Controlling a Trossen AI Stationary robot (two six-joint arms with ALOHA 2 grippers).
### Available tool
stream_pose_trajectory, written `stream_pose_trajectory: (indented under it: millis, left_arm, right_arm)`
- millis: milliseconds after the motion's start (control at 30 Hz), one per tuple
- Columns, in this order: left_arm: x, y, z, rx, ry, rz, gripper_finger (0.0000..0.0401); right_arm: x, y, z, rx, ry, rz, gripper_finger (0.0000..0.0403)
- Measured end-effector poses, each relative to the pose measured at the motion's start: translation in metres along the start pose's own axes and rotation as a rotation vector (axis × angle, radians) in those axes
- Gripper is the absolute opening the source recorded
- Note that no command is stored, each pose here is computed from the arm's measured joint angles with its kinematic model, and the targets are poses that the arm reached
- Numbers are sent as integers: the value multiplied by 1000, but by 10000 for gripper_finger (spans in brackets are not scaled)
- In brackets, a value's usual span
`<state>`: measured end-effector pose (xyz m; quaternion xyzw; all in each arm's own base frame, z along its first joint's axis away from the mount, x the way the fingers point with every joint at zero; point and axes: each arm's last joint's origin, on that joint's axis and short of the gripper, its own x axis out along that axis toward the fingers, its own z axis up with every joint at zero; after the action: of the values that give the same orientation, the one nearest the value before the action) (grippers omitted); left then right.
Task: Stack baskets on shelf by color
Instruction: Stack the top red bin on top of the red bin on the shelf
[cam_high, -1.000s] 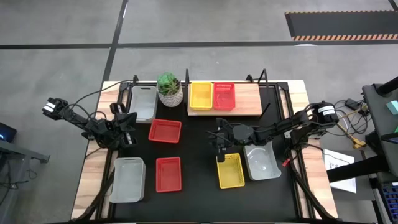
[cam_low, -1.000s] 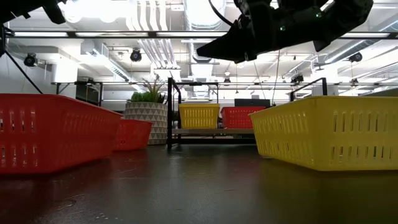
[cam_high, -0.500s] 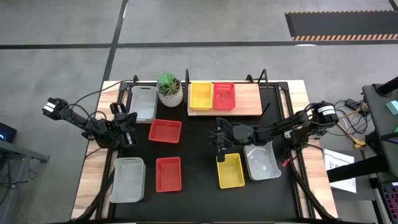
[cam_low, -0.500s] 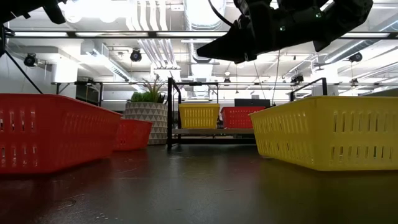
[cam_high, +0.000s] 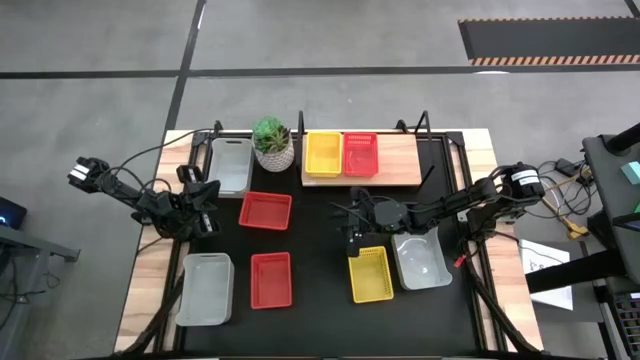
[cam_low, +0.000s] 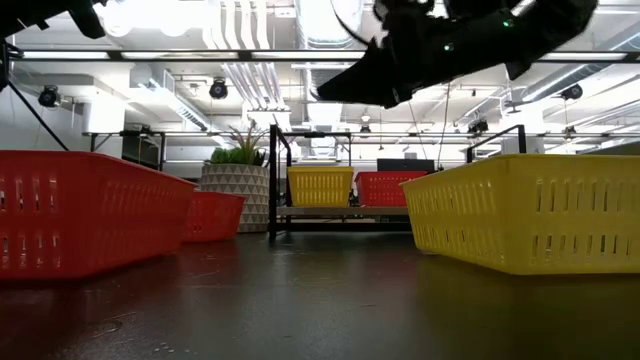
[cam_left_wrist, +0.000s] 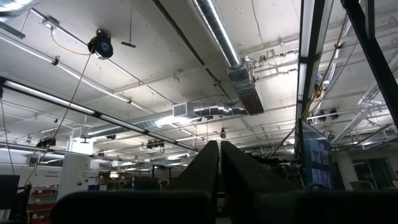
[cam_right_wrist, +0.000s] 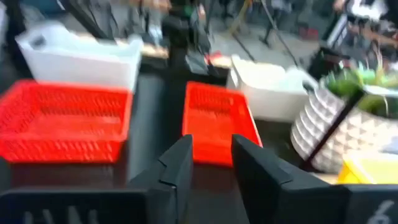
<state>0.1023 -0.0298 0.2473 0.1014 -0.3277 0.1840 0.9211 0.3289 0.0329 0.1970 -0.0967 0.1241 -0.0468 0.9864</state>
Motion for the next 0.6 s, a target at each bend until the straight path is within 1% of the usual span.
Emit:
stream_pose_trajectory:
  millis: [167,300,367,467,600]
  left_arm:
    - [0,0,0,-1,-1,1,2]
    - [0,1,1,-7,-5,4,2]
    - [0,1,1,-7,-4,6,2]
    - [0,1,1,-5,-2,8,2]
    - [-1,3,2,16,4,28,2]
  right_arm:
    - [18,2,15,-48,166,23,140]
    - [29,3,28,-126,279,56,158]
    - [31,2,33,-175,335,73,165]
    - [31,0,39,-205,409,87,173]
    - [30,-1,41,-228,435,96,175]
